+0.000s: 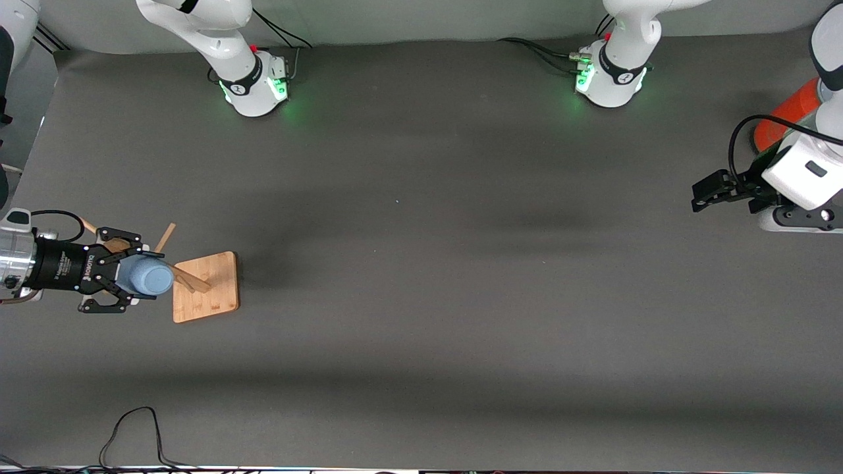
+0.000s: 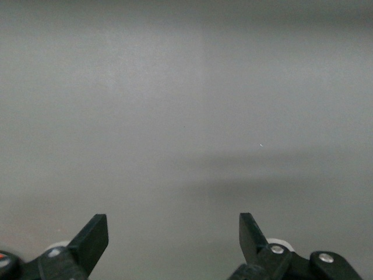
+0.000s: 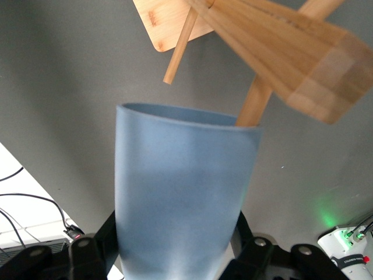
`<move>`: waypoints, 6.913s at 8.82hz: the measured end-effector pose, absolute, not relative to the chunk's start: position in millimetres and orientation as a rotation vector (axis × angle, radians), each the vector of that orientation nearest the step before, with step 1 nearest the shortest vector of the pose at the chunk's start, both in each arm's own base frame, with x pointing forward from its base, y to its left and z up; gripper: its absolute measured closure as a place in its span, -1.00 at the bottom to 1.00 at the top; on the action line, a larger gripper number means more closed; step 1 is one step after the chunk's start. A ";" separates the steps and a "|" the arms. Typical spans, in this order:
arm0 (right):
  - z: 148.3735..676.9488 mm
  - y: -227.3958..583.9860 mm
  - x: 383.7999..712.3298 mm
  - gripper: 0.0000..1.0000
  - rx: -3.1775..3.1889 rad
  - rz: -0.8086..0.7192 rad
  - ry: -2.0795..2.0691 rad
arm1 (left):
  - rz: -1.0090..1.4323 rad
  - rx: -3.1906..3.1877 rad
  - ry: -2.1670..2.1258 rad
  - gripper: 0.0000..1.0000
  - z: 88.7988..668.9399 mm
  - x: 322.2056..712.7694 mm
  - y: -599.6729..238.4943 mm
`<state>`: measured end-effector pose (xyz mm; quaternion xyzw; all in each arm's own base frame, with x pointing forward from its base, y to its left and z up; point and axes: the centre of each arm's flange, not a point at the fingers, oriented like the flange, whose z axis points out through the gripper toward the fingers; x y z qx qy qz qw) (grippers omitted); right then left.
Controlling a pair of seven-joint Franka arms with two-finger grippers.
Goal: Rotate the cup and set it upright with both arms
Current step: 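Pull the blue cup off the wooden peg with the right gripper, then carry the blue cup to the table middle with the right gripper, then lay the cup on its side and open the right gripper, then grasp the cup rim with the left gripper while the right gripper withdraws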
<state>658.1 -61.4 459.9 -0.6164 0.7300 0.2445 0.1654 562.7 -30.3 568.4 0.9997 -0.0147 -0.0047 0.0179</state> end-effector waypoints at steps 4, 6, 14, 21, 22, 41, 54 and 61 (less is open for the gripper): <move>486.9 -48.7 667.3 -0.53 -1.685 0.664 2.083 | 0.000 3.105 -0.066 -1.00 573.7 562.0 -27.6; 502.7 -34.9 671.7 -0.53 -1.678 0.641 2.074 | -0.007 3.105 -0.067 -1.00 571.3 562.8 -27.5; 525.2 239.8 675.8 -0.53 -1.818 0.432 1.769 | -0.007 3.103 -0.074 -1.00 571.3 562.9 -29.4; 339.1 533.4 569.9 -0.53 -2.506 -0.062 1.254 | -0.026 3.078 -0.042 -1.00 566.9 562.8 -30.2; 309.0 561.6 549.6 -0.53 -2.604 -0.123 1.147 | -0.047 3.063 0.065 -1.00 564.1 562.7 -35.6; 339.5 553.3 449.8 -1.00 -3.198 -0.278 0.170 | -0.536 2.914 1.208 -1.00 450.4 606.4 -238.1; 534.8 143.3 541.2 -1.00 -3.243 -0.114 0.171 | -0.259 3.000 1.285 -1.00 268.8 580.1 -464.8; 621.7 16.3 538.2 -1.00 -3.217 0.022 0.082 | -0.151 3.042 1.371 -0.82 220.3 562.9 -484.8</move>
